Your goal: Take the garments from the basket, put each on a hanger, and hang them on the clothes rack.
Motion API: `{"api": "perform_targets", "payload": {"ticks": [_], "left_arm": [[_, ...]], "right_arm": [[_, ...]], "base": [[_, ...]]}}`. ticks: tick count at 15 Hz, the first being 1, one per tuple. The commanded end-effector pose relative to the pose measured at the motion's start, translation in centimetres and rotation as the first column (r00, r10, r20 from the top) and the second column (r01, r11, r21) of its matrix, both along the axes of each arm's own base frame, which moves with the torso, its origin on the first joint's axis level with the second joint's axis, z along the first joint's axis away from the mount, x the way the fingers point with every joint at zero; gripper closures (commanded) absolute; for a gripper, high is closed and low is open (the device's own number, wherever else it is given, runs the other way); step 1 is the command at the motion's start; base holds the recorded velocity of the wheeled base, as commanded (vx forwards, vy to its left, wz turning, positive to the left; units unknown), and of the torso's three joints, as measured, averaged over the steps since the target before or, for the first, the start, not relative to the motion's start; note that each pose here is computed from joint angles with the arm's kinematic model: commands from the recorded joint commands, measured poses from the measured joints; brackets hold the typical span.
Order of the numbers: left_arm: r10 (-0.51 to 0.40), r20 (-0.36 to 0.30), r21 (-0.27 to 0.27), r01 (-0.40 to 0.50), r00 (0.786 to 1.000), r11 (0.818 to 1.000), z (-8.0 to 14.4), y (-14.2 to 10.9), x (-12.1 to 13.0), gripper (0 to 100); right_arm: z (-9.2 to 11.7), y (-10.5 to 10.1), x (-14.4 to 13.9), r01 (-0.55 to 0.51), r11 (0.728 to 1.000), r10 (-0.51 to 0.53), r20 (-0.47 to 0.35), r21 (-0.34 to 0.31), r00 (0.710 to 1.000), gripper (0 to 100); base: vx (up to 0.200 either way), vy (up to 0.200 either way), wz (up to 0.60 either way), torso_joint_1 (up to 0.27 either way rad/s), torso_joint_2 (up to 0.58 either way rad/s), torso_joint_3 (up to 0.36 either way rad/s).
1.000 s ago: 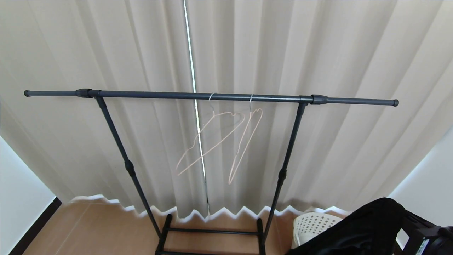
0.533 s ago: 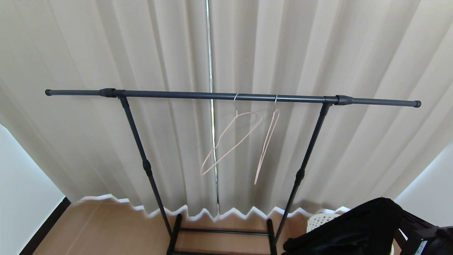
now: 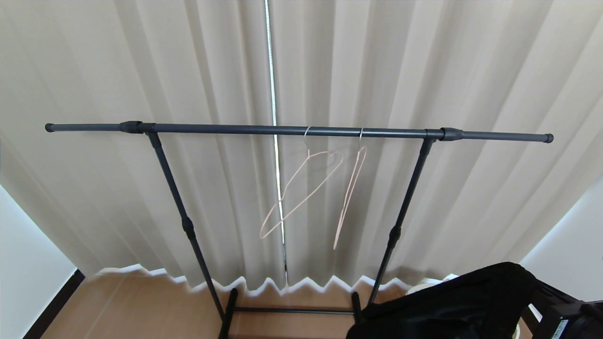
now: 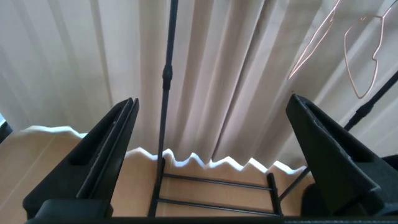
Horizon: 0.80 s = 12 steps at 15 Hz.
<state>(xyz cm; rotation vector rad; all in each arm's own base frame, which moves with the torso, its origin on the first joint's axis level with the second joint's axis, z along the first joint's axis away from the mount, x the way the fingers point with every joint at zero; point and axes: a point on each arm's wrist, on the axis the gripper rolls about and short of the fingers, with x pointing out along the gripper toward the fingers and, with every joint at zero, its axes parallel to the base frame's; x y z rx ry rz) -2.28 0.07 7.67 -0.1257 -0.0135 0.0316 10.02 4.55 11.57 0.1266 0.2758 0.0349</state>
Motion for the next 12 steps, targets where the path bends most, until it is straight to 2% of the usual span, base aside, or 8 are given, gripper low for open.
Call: {"api": "perform_targets", "payload": {"ticks": [1,4,9,12], "left_arm": [[0.001,0.001,-0.002,-0.001,1.0,1.0,0.01,0.0,0.0,0],[0.014,0.001,-0.007,-0.014,1.0,1.0,0.01,0.03,0.0,0],[0.012,0.001,-0.007,-0.012,1.0,1.0,0.01,0.03,0.0,0],[0.012,0.001,-0.007,-0.012,1.0,1.0,0.01,0.03,0.0,0]], "right_arm": [[-0.09,0.0,0.03,0.0,1.0,0.0,-0.008,-0.003,1.0,100],[-0.33,0.06,0.1,-0.001,1.0,0.001,-0.028,-0.013,1.0,100],[-0.74,-0.04,-0.38,-0.015,0.999,0.013,-0.07,-0.028,0.997,100],[-0.68,0.18,-0.67,-0.047,0.999,0.045,-0.066,-0.026,0.997,100]], "base": [[0.0,0.0,-0.6,-0.002,0.0,0.002],[0.0,0.0,-0.6,-0.001,0.0,0.002],[0.0,0.0,0.0,0.0,0.0,0.0],[0.0,0.0,0.0,0.0,0.0,0.0]]}}
